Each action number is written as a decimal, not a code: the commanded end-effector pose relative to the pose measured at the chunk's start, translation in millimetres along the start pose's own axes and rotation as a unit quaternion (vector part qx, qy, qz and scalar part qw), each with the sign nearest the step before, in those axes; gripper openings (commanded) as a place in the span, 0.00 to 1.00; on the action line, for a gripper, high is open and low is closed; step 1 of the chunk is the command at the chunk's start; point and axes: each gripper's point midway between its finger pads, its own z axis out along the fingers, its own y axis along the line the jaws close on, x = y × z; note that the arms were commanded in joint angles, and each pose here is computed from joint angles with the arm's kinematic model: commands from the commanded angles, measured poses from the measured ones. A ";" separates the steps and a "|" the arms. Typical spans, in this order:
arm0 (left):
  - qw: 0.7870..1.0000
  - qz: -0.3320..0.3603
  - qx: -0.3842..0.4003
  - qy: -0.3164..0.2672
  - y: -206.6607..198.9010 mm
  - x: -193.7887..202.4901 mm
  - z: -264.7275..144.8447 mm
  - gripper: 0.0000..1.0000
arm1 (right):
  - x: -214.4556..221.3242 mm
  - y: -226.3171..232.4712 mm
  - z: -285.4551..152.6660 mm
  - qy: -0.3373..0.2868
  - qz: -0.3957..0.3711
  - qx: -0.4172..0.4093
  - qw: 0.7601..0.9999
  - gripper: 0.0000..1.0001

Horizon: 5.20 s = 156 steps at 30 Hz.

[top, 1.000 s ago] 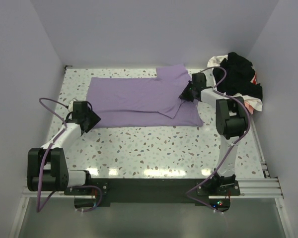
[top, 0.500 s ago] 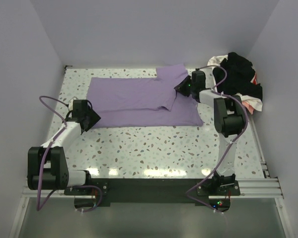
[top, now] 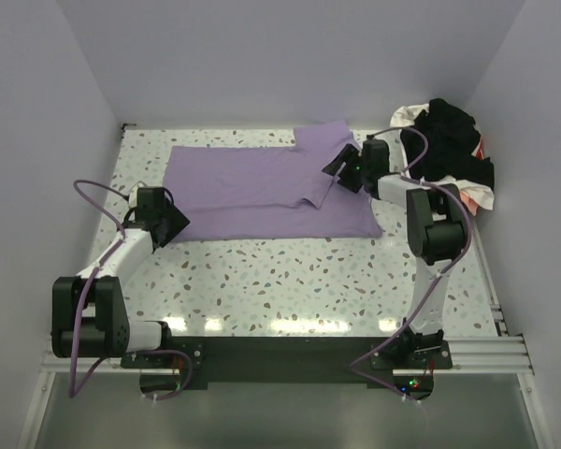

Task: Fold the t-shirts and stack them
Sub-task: Fold the tshirt

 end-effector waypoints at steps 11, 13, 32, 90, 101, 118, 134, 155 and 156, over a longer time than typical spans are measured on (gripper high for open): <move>1.000 0.010 0.019 -0.020 -14.7 -16.7 -4.2 0.59 | 45.8 24.0 -47.3 0.007 -0.052 -0.023 0.998 0.72; 1.000 0.009 0.019 -0.021 -14.7 -17.2 -4.9 0.59 | 56.7 24.4 -47.9 0.013 -0.049 -0.031 0.998 0.72; 1.000 0.011 0.021 -0.017 -13.8 -13.8 -2.6 0.59 | 83.6 32.9 -37.2 0.028 -0.030 -0.055 0.998 0.71; 0.989 -0.133 -0.057 0.013 63.8 -3.9 33.8 0.52 | 69.6 -85.6 -173.6 -0.002 0.003 0.155 0.988 0.62; 0.989 -0.145 -0.034 -0.006 57.4 -12.1 37.0 0.43 | 77.5 -112.5 -163.8 -0.010 0.033 0.166 0.985 0.62; 0.990 -0.132 -0.044 -0.022 54.3 -29.5 44.6 0.00 | 49.0 -125.2 -156.3 -0.043 0.009 0.224 0.974 0.03; 0.983 -0.092 -0.154 -0.043 99.6 -27.6 -20.2 0.00 | 79.2 -118.7 -248.0 -0.031 0.016 0.239 0.970 0.00; 0.989 -0.100 -0.032 -0.109 62.4 -49.0 -93.9 0.71 | 108.4 -94.1 -322.0 -0.035 -0.011 0.173 0.984 0.63; 0.988 -0.095 -0.015 -0.122 53.5 -60.2 -98.5 0.71 | 102.2 -87.3 -320.2 -0.037 -0.024 0.162 0.986 0.64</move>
